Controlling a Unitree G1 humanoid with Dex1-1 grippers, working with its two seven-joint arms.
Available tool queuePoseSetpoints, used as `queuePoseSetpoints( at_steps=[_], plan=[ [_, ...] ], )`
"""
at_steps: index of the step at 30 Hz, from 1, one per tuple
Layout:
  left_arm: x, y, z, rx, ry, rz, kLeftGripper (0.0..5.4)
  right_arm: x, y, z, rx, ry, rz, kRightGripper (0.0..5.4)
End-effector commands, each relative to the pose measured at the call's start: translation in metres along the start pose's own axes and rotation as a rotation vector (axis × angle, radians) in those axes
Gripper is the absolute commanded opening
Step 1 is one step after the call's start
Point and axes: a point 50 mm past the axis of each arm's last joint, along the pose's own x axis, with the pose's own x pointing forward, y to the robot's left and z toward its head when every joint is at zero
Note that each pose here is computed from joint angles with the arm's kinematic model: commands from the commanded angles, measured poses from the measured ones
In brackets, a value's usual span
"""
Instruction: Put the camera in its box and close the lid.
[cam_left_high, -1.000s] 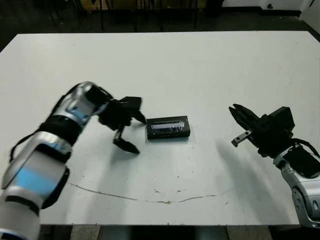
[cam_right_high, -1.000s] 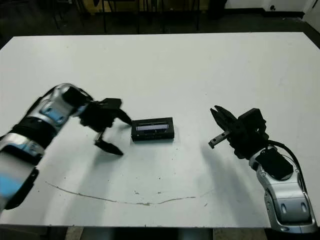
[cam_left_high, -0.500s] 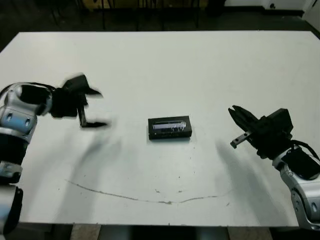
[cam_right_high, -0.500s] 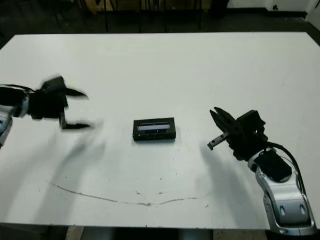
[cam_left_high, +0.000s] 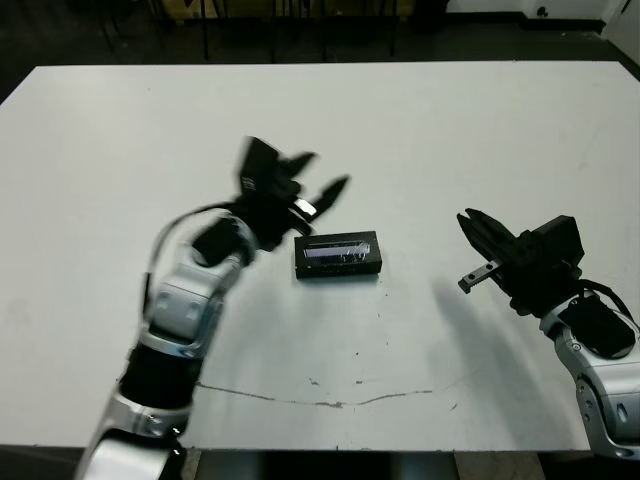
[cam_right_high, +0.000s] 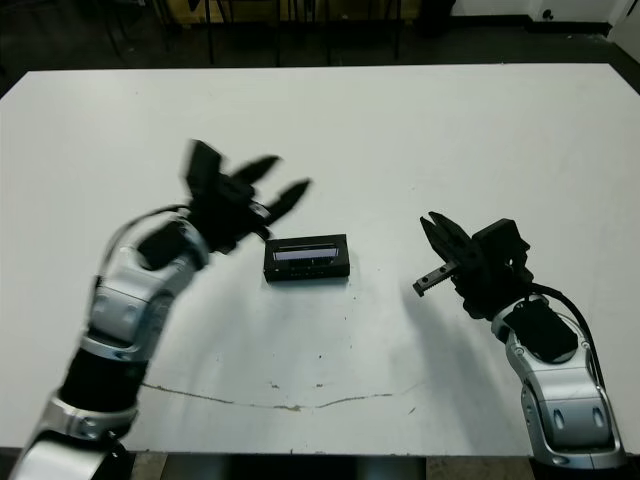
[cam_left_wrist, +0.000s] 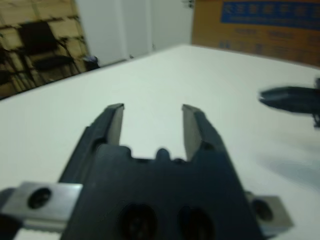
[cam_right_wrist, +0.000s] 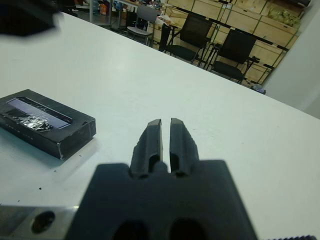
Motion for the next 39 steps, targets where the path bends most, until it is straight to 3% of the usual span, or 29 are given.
queuePoseSetpoints(
  at_steps=[1,6,10,15,19,22,25,28,32,35,39],
  plan=[
    [0.005,-0.013,-0.025,-0.015,0.153,-0.013,1.68,-0.002,0.001,-0.004,0.029,0.021,-0.011,0.0],
    [0.006,-0.029,-0.056,0.03,0.327,-0.037,0.72,-0.004,0.001,-0.005,0.026,0.021,-0.012,0.0],
    [-0.005,-0.027,-0.086,0.016,0.491,-0.034,0.0,-0.004,0.002,-0.005,0.03,0.021,-0.011,0.0],
    [-0.023,-0.012,-0.112,-0.12,0.636,0.022,0.0,-0.006,0.003,-0.005,0.022,0.029,-0.006,0.0],
    [-0.031,-0.006,-0.118,-0.159,0.67,0.036,0.0,-0.005,0.004,-0.005,0.02,0.031,0.001,0.0],
    [-0.035,-0.003,-0.11,-0.199,0.574,0.055,0.0,-0.006,0.005,-0.004,0.027,0.038,-0.002,0.0],
    [-0.039,0.004,-0.083,-0.191,0.374,0.07,0.0,-0.007,0.005,-0.005,0.033,0.026,-0.003,0.0],
    [-0.05,0.013,-0.05,-0.134,0.14,0.099,0.0,-0.007,0.006,-0.005,0.044,0.017,-0.017,0.0],
    [-0.074,0.031,-0.025,-0.036,-0.06,0.211,0.0,-0.007,0.01,-0.002,0.072,-0.007,-0.047,0.0],
    [-0.092,0.047,-0.022,-0.025,-0.131,0.326,0.0,-0.006,0.015,-0.001,0.128,-0.037,-0.092,0.0],
    [-0.113,0.066,-0.035,0.082,-0.158,0.534,0.0,-0.006,0.023,0.0,0.174,-0.045,-0.155,0.0]
  ],
)
